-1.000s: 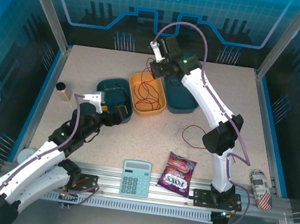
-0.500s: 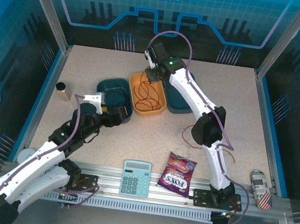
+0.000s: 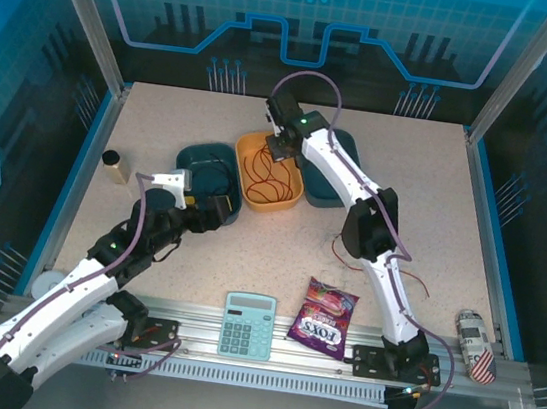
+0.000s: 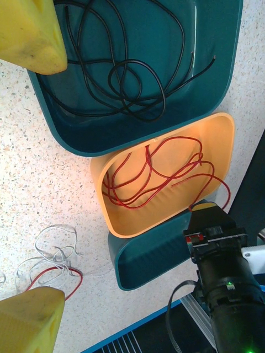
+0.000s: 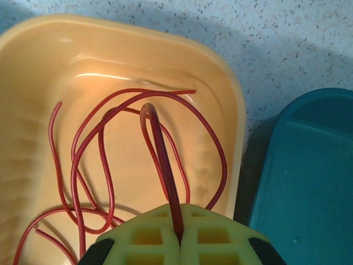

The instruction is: Untangle the cables

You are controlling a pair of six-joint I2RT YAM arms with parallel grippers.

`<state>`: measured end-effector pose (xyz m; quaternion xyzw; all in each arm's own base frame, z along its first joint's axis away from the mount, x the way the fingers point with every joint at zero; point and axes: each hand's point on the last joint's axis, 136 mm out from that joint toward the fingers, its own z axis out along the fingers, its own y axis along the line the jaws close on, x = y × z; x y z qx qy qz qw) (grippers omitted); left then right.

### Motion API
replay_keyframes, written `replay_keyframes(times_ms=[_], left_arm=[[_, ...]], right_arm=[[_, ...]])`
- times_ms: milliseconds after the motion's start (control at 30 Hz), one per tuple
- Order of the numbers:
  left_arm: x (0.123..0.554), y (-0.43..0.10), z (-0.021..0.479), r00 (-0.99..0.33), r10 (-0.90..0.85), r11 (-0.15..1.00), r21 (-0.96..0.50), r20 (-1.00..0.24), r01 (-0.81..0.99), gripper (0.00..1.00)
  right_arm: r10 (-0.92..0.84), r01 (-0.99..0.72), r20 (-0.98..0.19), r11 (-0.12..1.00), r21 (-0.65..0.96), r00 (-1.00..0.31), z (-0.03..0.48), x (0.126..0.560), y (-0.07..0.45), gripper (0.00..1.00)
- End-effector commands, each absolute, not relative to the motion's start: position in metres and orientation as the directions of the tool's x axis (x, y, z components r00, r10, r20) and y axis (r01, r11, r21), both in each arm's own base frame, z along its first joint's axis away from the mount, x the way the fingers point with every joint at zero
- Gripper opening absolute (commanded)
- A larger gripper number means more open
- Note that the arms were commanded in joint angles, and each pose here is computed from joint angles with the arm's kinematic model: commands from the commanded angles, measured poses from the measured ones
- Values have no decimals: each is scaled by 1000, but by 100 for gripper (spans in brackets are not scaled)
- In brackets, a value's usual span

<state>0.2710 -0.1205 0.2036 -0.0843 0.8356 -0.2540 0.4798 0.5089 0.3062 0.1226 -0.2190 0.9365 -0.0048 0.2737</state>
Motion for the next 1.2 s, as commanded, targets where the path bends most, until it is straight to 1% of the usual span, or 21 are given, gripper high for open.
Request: replay_keyframes(times_ms=[0, 67, 233, 433, 700, 733, 867, 933, 1000, 1167], left_arm=[[269, -120, 209, -518, -393, 850, -515, -760, 110, 99], [269, -120, 208, -519, -393, 850, -516, -759, 110, 99], [269, -120, 207, -522, -395, 849, -518, -756, 108, 99], [269, -120, 208, -522, -396, 848, -519, -756, 107, 99], [268, -120, 208, -521, -399, 847, -521, -755, 106, 99], [268, -120, 208, -520, -399, 847, -521, -755, 107, 99], [267, -120, 208, -520, -400, 846, -523, -755, 108, 99], [267, -120, 208, -520, -400, 846, -523, -755, 108, 99], [267, -120, 208, -521, -400, 845, -523, -754, 109, 99], [267, -120, 206, -521, -404, 843, -527, -752, 107, 99]], right_arm=[[-406, -391, -516, 909, -145, -754, 113, 516, 308, 3], [-427, -402, -503, 901, -163, -752, 105, 515, 311, 4], [-472, -445, -471, 878, -176, -745, 90, 505, 322, 12], [-491, -489, -474, 861, -137, -731, 97, 490, 336, 20], [-458, -485, -541, 869, -104, -705, 144, 474, 338, 28], [-444, -481, -562, 872, -91, -698, 157, 471, 337, 29], [-411, -502, -612, 864, -27, -675, 184, 456, 338, 37], [-407, -535, -631, 845, 16, -661, 193, 444, 342, 44], [-393, -556, -653, 829, 54, -648, 203, 433, 343, 45], [-333, -510, -673, 857, 78, -661, 225, 412, 320, 44]])
